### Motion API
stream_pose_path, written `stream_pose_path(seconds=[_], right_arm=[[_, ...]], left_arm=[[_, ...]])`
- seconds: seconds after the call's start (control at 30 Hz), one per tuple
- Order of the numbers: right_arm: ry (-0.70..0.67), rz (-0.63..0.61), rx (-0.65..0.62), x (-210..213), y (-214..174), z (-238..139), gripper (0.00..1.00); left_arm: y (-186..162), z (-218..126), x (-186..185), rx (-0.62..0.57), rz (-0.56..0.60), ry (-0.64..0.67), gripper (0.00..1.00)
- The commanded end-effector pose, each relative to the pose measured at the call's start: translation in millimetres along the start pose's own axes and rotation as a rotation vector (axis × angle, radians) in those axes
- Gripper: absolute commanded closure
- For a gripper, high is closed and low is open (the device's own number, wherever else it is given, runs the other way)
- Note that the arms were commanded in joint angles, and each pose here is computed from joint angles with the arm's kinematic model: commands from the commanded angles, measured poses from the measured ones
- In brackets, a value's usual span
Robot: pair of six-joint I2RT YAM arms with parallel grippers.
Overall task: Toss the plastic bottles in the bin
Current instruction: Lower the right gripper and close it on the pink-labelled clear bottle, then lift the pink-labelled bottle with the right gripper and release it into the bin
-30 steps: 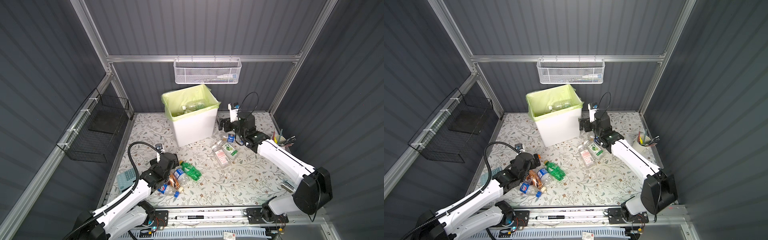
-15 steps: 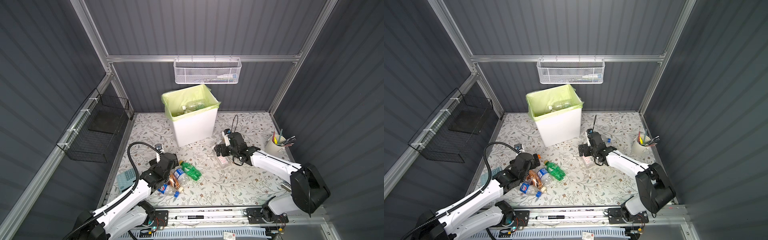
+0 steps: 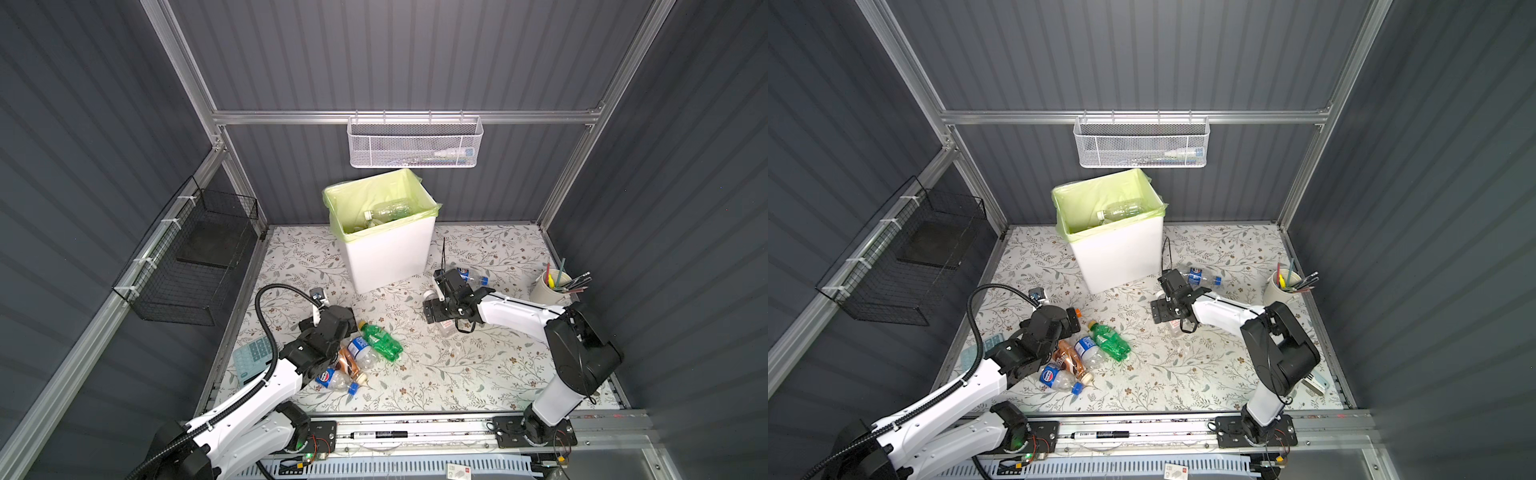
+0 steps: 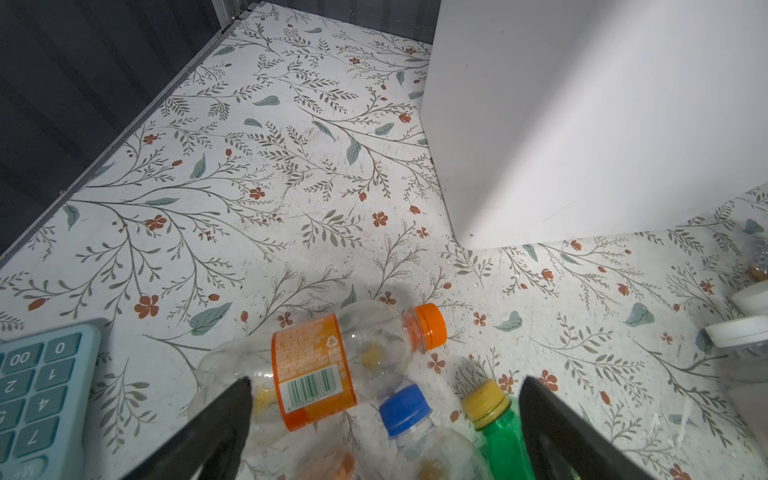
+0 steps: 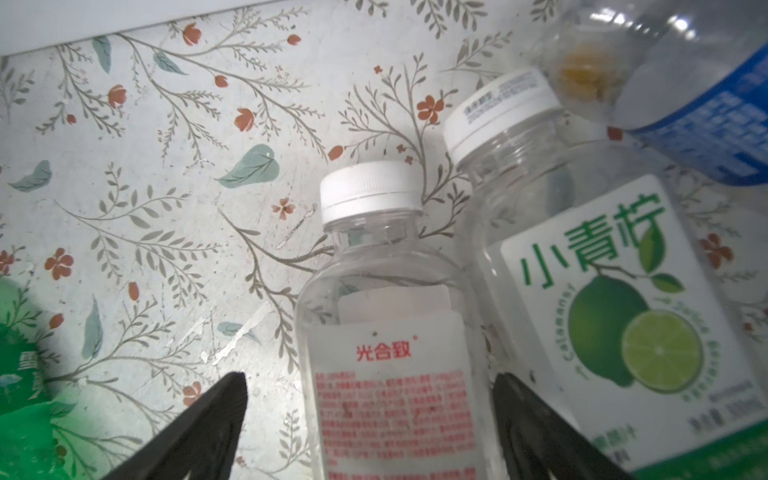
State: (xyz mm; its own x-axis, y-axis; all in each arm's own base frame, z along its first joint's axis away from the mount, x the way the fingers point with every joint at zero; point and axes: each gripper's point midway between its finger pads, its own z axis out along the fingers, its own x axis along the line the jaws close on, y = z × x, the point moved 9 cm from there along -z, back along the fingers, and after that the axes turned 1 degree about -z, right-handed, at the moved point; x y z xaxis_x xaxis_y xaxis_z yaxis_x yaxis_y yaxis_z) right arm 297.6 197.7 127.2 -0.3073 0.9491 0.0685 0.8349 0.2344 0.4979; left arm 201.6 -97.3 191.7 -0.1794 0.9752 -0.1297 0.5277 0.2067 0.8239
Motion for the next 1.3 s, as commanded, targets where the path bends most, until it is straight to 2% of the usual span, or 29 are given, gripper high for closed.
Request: stream_pose_path(seconds=[0.0, 0.23, 0.5, 0.57, 0.63, 0.73, 0.83, 0.9, 1.07, 1.17, 1.27], right_arm=[[-0.05, -0.029, 0.046, 0, 0, 4, 0.07], [-0.088, -0.075, 0.094, 4, 3, 14, 0.14], [-0.082, -0.097, 0.128, 5, 0, 13, 0.32], [-0.065, -0.096, 0.108, 6, 3, 9, 0.37], [-0.046, -0.095, 0.065, 7, 8, -2, 0.39], [-0.004, -0.094, -0.087, 10, 27, -33, 0.4], [-0.005, -0.091, -0.293, 7, 48, -83, 0.43], [-0.023, -0.076, -0.483, 2, 62, -129, 0.46], [0.01, -0.021, -1.093, -13, 87, -264, 0.48], [0.039, -0.023, -1.335, -14, 101, -323, 0.48], [0.097, -0.017, -1.52, -8, 119, -356, 0.47]], left_arm=[[-3, 1, 3, 0.006, 0.006, 0.018, 0.0], [-3, 0, 4, 0.004, 0.009, 0.022, 0.0], [-4, -1, 5, 0.0, 0.008, 0.025, 0.0], [-4, -1, 6, -0.001, 0.007, 0.025, 0.0], [-4, -1, 6, -0.004, 0.005, 0.025, 0.0], [-4, -2, 7, -0.009, 0.003, 0.025, 0.0], [-5, -1, 6, -0.011, 0.0, 0.025, 0.0], [-5, 0, 6, -0.011, -0.002, 0.025, 0.0], [-6, 2, 5, -0.016, -0.011, 0.016, 0.0], [-7, 3, 4, -0.013, -0.015, 0.012, 0.0], [-7, 3, 4, -0.009, -0.018, 0.007, 0.0]])
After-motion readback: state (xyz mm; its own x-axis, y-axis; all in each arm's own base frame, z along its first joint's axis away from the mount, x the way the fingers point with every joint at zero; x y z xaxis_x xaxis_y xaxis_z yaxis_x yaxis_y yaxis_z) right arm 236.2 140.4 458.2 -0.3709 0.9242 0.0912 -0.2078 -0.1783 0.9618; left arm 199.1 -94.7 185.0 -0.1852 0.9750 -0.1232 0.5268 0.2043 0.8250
